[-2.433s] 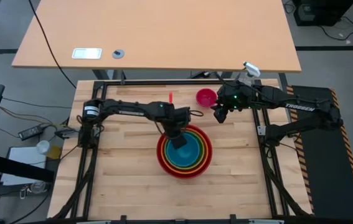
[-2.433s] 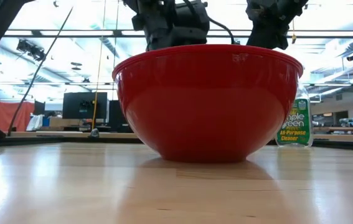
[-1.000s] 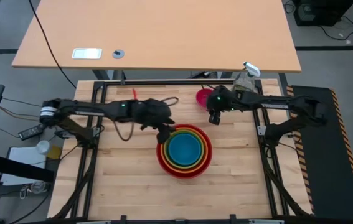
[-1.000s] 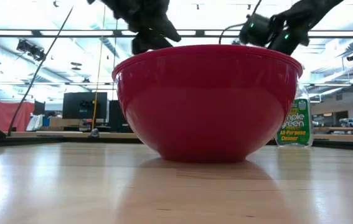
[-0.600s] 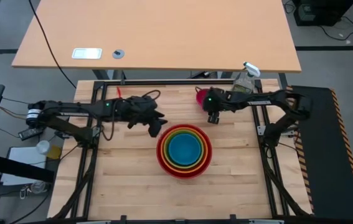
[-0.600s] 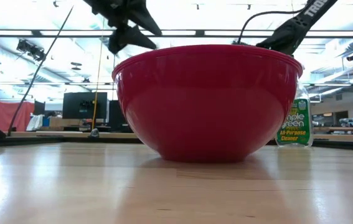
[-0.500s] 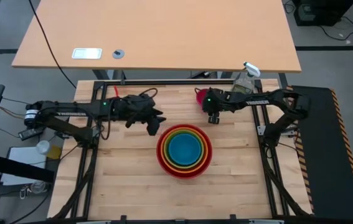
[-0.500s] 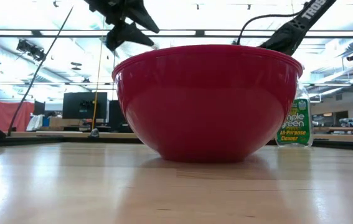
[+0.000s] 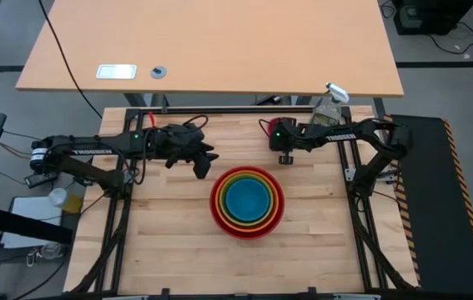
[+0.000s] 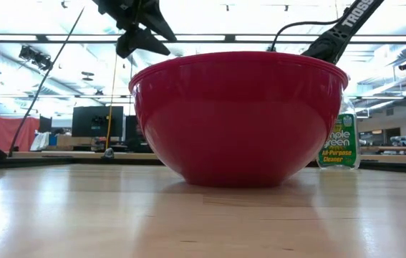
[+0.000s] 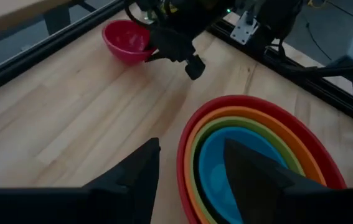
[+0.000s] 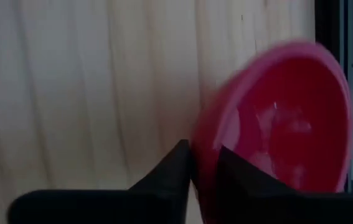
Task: Nest bowls inside each other by size order
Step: Stack the pink bowl on top of the blue bowl
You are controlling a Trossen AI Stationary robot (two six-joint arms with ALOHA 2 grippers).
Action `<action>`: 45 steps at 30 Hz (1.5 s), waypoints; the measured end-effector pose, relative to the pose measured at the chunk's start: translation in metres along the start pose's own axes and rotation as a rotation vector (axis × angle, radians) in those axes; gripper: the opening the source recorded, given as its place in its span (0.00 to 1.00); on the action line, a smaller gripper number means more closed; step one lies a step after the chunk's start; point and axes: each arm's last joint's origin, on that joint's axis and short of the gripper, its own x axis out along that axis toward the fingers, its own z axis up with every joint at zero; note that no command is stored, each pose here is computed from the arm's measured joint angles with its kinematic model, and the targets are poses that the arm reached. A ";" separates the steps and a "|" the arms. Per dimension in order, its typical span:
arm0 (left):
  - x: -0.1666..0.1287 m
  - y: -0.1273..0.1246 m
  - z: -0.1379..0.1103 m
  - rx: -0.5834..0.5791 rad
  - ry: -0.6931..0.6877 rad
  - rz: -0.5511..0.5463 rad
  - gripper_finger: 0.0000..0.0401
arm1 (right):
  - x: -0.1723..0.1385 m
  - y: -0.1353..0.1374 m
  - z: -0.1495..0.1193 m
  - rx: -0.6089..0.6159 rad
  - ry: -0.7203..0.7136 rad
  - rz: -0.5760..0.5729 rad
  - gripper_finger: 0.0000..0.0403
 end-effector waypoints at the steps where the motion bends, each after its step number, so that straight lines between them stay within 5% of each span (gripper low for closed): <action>1: 0.000 0.000 0.000 0.002 -0.001 0.000 0.45 | 0.000 0.000 0.000 -0.003 0.001 0.001 0.13; 14: 0.000 0.001 -0.001 0.009 0.002 0.019 0.45 | -0.025 0.017 0.006 -0.096 -0.022 0.026 0.07; 21: 0.001 0.005 0.000 0.006 0.033 -0.006 0.45 | -0.088 0.019 0.018 -0.059 -0.166 0.060 0.07; 26: 0.002 0.009 0.002 0.020 0.027 0.002 0.45 | -0.145 0.028 0.032 -0.017 -0.389 0.273 0.07; 33: 0.002 0.014 0.008 0.006 0.006 -0.050 0.45 | -0.188 0.070 0.069 -0.070 -0.486 0.466 0.07; 45: -0.005 0.010 0.010 -0.020 -0.018 -0.086 0.45 | -0.178 0.152 0.146 -0.205 -0.382 0.521 0.07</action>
